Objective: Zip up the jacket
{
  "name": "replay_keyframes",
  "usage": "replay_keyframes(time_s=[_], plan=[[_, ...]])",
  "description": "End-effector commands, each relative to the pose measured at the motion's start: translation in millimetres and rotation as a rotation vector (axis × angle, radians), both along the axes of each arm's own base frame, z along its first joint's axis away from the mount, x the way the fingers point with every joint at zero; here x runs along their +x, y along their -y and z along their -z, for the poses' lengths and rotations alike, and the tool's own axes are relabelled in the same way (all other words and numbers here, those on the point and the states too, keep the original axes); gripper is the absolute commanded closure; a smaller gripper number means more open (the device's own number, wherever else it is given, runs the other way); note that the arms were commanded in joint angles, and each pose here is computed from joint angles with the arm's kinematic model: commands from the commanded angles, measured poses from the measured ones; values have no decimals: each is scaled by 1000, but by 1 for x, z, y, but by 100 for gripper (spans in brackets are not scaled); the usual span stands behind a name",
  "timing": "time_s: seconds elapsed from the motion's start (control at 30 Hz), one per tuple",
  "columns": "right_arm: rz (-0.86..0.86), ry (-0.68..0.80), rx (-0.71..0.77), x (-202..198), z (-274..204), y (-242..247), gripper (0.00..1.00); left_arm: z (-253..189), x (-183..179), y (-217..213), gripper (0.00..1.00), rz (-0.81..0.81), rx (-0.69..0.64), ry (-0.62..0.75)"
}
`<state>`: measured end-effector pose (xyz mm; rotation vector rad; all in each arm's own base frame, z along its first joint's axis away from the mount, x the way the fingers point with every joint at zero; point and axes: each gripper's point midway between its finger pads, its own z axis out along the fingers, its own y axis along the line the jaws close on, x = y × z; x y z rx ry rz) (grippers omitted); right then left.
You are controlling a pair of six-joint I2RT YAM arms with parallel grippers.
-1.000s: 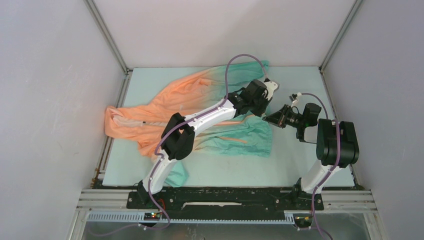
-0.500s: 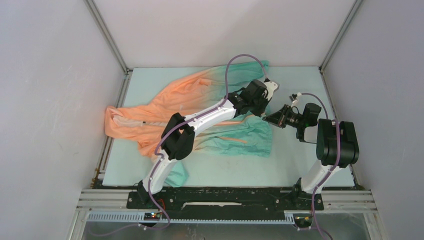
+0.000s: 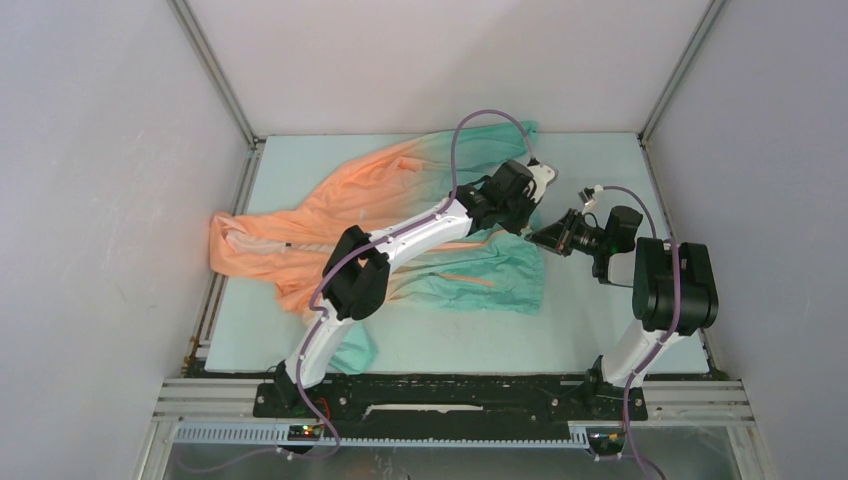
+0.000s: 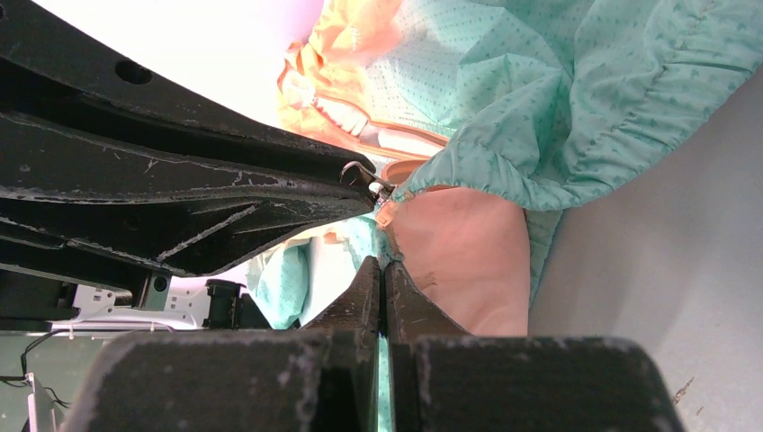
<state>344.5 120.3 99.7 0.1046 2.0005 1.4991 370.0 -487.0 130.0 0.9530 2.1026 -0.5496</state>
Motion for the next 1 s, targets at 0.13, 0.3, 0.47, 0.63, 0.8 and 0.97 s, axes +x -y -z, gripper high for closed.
replay_keyframes(time_s=[0.13, 0.3, 0.47, 0.63, 0.8, 0.97], plan=[[-21, 101, -16, 6, -22, -2, 100, -33, 8, 12, 91, -5, -65, 56], [-21, 102, -18, 6, -22, -2, 100, -37, 11, 15, 98, -17, -94, 58], [-3, 90, -31, 7, -19, -1, 100, -34, 13, 14, 100, -60, -108, 31], [87, -8, -88, 10, -1, 7, 100, -26, 25, -4, 100, -305, -182, -35], [268, -78, -78, 11, 6, 30, 100, -3, 23, 2, 100, -385, -322, -192], [373, -110, -60, 8, 11, 49, 100, 3, 31, -9, 100, -468, -403, -172]])
